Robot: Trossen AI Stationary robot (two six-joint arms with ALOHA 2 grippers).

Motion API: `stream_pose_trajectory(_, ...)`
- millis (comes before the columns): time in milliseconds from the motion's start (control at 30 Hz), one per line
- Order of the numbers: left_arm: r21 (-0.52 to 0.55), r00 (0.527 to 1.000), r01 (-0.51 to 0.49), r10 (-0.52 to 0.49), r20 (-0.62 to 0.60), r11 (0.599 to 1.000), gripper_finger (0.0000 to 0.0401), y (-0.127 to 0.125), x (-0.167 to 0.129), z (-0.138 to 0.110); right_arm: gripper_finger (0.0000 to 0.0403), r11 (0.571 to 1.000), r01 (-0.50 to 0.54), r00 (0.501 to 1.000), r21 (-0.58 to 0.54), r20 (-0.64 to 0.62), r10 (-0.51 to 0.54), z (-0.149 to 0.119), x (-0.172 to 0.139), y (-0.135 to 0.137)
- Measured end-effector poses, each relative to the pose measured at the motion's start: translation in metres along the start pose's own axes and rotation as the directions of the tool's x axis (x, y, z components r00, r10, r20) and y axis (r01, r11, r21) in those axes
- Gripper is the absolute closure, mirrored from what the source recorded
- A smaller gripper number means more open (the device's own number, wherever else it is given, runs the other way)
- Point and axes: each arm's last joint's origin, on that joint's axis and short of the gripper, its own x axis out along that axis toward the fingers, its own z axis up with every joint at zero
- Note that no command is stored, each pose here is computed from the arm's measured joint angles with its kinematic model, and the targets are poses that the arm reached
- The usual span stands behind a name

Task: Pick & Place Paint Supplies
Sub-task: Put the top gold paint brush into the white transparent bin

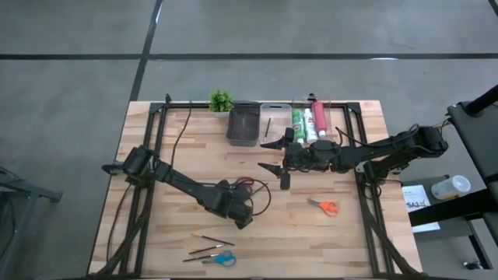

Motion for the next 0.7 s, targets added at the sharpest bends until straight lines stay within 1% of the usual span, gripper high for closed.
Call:
stream_pose_trajectory(533,-0.025,1.0,0.003,-0.003,-0.001,1.0,0.0392,0.0021,0.0036,-0.0033,0.0115,1.0,0.0,1.0,0.0,0.0,0.0,0.0,0.0,0.0001)
stream_pose_trajectory(600,-0.028,1.0,0.005,-0.005,-0.001,1.0,0.0385,0.002,0.0036,-0.0032,0.0115,1.0,0.0,1.0,0.0,0.0,0.0,0.0,0.0,0.0001)
stream_pose_trajectory(700,-0.028,1.0,0.006,-0.006,-0.002,1.0,0.0361,0.002,0.0039,-0.0033,0.0115,1.0,0.0,1.0,0.0,0.0,0.0,0.0,0.0,0.0)
